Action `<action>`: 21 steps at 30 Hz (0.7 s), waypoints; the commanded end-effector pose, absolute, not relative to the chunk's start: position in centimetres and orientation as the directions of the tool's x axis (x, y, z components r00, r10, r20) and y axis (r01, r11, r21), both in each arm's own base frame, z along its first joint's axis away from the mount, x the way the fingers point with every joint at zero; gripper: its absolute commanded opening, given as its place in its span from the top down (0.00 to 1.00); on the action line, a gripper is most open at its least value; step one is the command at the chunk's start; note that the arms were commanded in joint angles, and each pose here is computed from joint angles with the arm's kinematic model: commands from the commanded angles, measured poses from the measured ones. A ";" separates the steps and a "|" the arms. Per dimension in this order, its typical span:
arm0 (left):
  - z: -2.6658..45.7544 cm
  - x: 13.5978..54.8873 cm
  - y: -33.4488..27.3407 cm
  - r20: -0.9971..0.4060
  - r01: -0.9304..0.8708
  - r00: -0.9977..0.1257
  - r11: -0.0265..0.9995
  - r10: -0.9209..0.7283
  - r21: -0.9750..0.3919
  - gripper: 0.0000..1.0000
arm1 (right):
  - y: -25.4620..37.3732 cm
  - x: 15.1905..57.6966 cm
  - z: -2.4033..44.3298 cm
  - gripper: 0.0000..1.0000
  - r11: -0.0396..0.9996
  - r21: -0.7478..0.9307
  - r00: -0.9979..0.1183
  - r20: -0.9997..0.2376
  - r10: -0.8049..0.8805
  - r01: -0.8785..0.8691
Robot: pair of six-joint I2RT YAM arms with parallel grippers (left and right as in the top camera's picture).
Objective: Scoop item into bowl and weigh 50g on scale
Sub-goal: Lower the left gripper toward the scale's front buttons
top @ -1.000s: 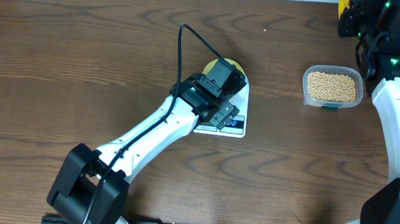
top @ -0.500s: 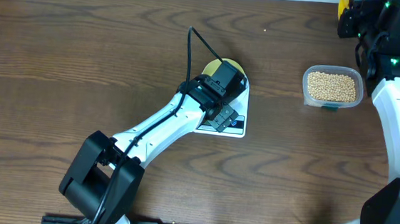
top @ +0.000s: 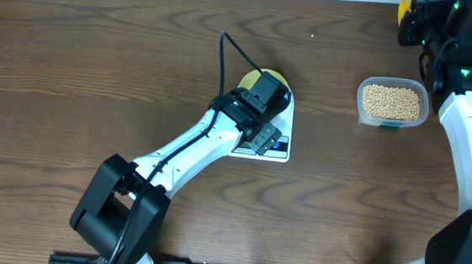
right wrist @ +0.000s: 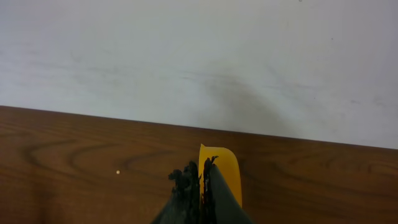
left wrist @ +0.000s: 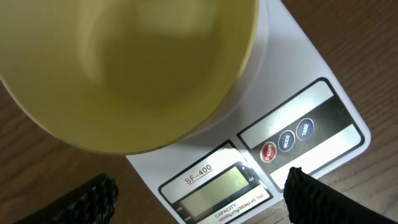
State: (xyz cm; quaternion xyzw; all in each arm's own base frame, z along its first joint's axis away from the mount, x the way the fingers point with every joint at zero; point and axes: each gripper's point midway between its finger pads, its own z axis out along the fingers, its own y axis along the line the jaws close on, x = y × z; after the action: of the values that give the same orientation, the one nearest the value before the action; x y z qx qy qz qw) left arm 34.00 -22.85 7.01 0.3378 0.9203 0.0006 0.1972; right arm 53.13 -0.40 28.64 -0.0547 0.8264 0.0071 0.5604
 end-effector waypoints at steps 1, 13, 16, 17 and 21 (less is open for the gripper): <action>7.1 34.3 -23.0 -0.367 0.595 -0.714 0.793 0.596 0.130 0.13 | -0.2 53.1 30.1 0.99 0.992 -0.070 -0.337 -0.936 -0.100 -0.102; 6.4 33.9 -22.8 -0.341 0.598 -0.722 0.791 0.602 0.130 0.13 | -0.2 53.1 30.1 0.99 0.992 -0.069 -0.337 -0.936 -0.100 -0.102; 5.8 33.9 -22.7 -0.326 0.600 -0.726 0.789 0.606 0.130 0.13 | -0.2 53.1 30.1 0.99 0.992 -0.069 -0.337 -0.936 -0.100 -0.102; 5.5 33.8 -22.7 -0.317 0.601 -0.728 0.789 0.607 0.130 0.13 | -0.2 53.1 30.1 0.99 0.992 -0.069 -0.337 -0.936 -0.100 -0.102; 4.8 33.7 -22.6 -0.299 0.606 -0.731 0.785 0.614 0.131 0.13 | -0.2 53.1 30.1 0.99 0.992 -0.069 -0.337 -0.936 -0.100 -0.102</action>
State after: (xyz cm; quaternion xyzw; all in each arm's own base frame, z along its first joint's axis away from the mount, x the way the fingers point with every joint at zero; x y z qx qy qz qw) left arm 33.56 -22.53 5.23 0.3303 0.9284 0.0065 0.1703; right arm 53.13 -0.40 28.64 -0.0547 0.8264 0.0071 0.5604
